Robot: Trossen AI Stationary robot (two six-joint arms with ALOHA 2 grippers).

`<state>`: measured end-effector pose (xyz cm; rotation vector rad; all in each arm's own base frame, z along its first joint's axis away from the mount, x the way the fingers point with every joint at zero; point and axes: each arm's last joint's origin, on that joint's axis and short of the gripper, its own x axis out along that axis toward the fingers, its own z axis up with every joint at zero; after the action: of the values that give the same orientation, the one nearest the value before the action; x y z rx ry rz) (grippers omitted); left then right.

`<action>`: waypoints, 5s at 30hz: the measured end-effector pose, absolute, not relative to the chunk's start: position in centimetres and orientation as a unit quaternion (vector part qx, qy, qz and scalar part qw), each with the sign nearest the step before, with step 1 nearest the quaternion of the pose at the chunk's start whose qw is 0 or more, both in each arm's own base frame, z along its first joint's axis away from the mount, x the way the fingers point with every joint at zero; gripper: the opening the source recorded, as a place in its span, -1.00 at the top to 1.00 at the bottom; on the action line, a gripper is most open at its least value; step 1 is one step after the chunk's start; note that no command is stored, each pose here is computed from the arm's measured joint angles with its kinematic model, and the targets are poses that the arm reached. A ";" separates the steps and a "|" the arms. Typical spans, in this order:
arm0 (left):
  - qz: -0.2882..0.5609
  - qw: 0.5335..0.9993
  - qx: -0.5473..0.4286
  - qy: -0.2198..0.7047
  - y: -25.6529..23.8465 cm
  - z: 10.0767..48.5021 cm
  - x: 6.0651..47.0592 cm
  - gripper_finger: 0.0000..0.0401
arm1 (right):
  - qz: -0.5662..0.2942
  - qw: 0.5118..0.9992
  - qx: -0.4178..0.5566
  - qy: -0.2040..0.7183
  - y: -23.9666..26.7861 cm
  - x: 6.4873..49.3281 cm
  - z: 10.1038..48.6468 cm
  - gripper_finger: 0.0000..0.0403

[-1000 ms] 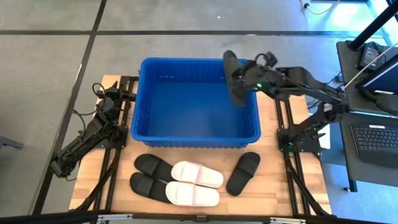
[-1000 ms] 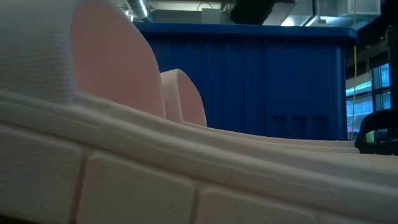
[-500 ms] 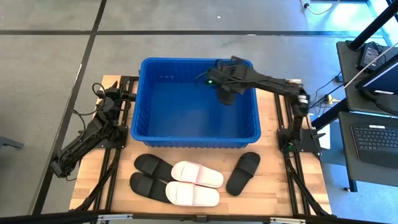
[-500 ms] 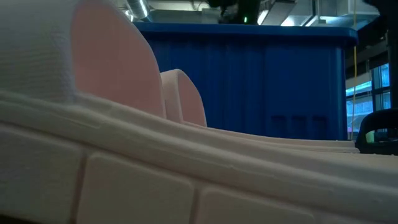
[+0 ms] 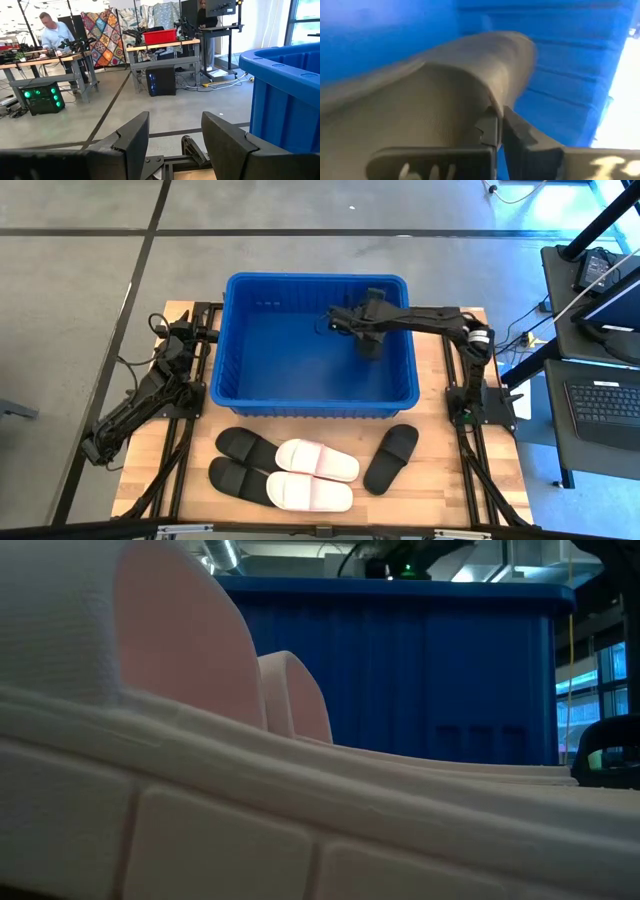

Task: Pick and place slides into bin
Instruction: Put the black slide into the blue container

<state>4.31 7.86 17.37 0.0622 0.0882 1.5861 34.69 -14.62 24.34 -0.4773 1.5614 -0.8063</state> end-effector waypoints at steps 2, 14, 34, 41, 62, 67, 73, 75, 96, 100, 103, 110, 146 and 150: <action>0.712 0.700 0.028 0.040 7.9 17.4 4.3 0.12 | -0.335 0.617 -0.223 0.676 -14.7 34.8 23.1 0.94; 0.712 0.700 0.028 0.040 7.9 17.4 4.3 0.12 | -0.289 0.582 -0.232 0.724 -14.9 33.2 20.2 0.94; 0.712 0.700 0.028 0.040 7.9 17.4 4.3 0.12 | -0.277 0.618 -0.153 0.719 -15.9 32.8 19.9 0.94; 0.712 0.700 0.028 0.039 7.9 17.4 4.3 0.12 | -0.295 0.619 -0.134 0.716 -17.9 32.0 19.9 0.94; 0.712 0.700 0.027 0.039 7.9 17.4 4.3 0.12 | -0.282 0.639 -0.123 0.706 -19.7 31.7 19.8 0.76; 0.712 0.700 0.028 0.039 7.9 17.4 4.3 0.12 | -0.281 0.638 -0.124 0.707 -19.7 31.7 19.8 0.68; 0.712 0.700 0.027 0.039 7.9 17.4 4.3 0.12 | -0.274 0.639 -0.121 0.709 -19.7 31.6 19.7 0.47; 0.712 0.700 0.027 0.039 7.9 17.4 4.3 0.12 | -0.270 0.638 -0.118 0.711 -19.7 31.6 19.7 0.37; 0.712 0.700 0.027 0.039 7.9 17.4 4.3 0.12 | -0.267 0.619 -0.099 0.732 -19.3 31.0 19.6 -0.21; 0.712 0.700 0.027 0.039 7.9 17.4 4.3 0.12 | -0.251 0.616 -0.079 0.742 -19.0 30.7 19.5 -0.22; 0.712 0.700 0.027 0.039 7.9 17.4 4.3 0.12 | -0.232 0.622 -0.058 0.746 -18.8 30.6 19.5 -0.22; 0.712 0.700 0.027 0.039 7.9 17.4 4.3 0.12 | -0.234 0.617 -0.049 0.750 -18.6 30.4 19.5 -0.22; 0.712 0.700 0.028 0.039 7.9 17.4 4.3 0.12 | -0.074 0.844 0.112 0.520 5.7 23.5 44.1 -0.22; 0.712 0.700 0.029 0.040 7.9 17.4 4.3 0.12 | -0.084 0.820 0.118 0.554 9.7 23.6 41.5 -0.22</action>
<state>4.31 7.86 17.39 0.0645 0.0883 1.5864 23.58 9.67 41.49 0.2514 1.1786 -0.1797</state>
